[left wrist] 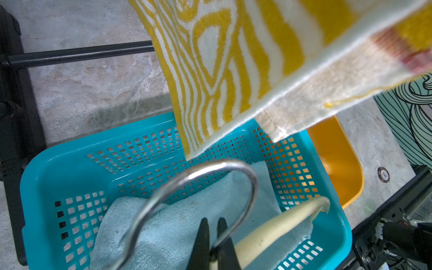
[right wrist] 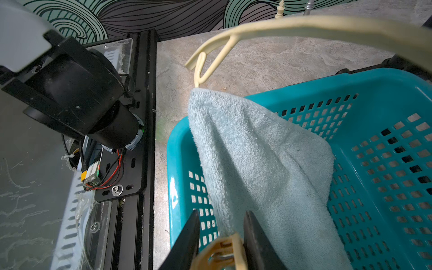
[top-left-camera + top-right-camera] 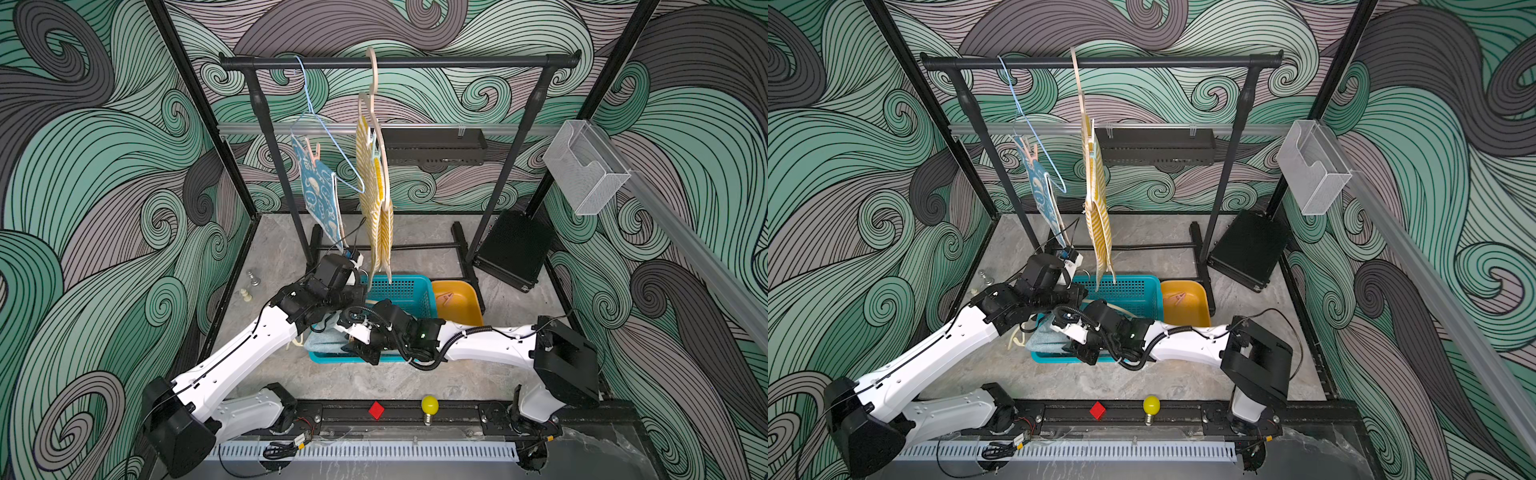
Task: Remove the clothespins securing towels to the hanger
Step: Remove the clothespin from the hanger.
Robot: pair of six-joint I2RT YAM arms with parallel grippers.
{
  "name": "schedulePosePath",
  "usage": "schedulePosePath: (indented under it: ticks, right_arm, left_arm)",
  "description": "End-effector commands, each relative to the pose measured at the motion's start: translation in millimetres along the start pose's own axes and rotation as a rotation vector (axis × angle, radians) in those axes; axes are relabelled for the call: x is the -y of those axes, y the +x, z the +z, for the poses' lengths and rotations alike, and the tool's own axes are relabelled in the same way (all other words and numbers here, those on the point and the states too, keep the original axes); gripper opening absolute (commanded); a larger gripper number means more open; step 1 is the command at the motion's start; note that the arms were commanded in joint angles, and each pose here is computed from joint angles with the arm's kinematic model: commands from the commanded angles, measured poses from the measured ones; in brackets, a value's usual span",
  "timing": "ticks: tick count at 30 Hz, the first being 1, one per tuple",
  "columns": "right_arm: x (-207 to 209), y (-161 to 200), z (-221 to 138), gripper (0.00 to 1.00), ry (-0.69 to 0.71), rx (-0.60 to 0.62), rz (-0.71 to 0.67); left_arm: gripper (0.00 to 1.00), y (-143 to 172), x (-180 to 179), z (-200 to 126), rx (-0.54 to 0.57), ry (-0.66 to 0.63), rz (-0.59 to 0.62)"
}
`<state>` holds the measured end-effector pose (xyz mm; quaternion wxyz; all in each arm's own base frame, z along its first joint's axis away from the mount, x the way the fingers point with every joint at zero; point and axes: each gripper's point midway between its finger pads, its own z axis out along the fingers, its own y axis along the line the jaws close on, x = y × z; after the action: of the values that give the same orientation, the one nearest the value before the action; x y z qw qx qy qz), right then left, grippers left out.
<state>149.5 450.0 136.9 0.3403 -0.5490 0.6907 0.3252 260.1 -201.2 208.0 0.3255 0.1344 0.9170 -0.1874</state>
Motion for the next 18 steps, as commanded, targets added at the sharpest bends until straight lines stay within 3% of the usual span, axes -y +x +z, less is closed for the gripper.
schedulePosePath:
  ticks: [1,5,8,18]
  right_arm:
    - [19.3,-9.0,2.9,0.29,0.066,0.020,0.030]
    - [19.8,-9.8,3.1,0.20,0.069,0.020,0.030]
    - [20.9,-10.4,3.7,0.00,0.074,0.016,0.031]
    - [30.5,-23.0,-7.9,0.00,0.142,0.057,0.035]
  left_arm:
    - [0.00,1.7,12.8,-6.2,-0.004,0.046,0.015]
    - [0.00,2.0,12.2,-6.0,-0.005,0.043,0.016]
    - [0.00,2.8,11.7,-5.6,-0.009,0.040,0.017]
    - [0.00,3.6,10.6,-5.2,-0.009,0.032,0.019]
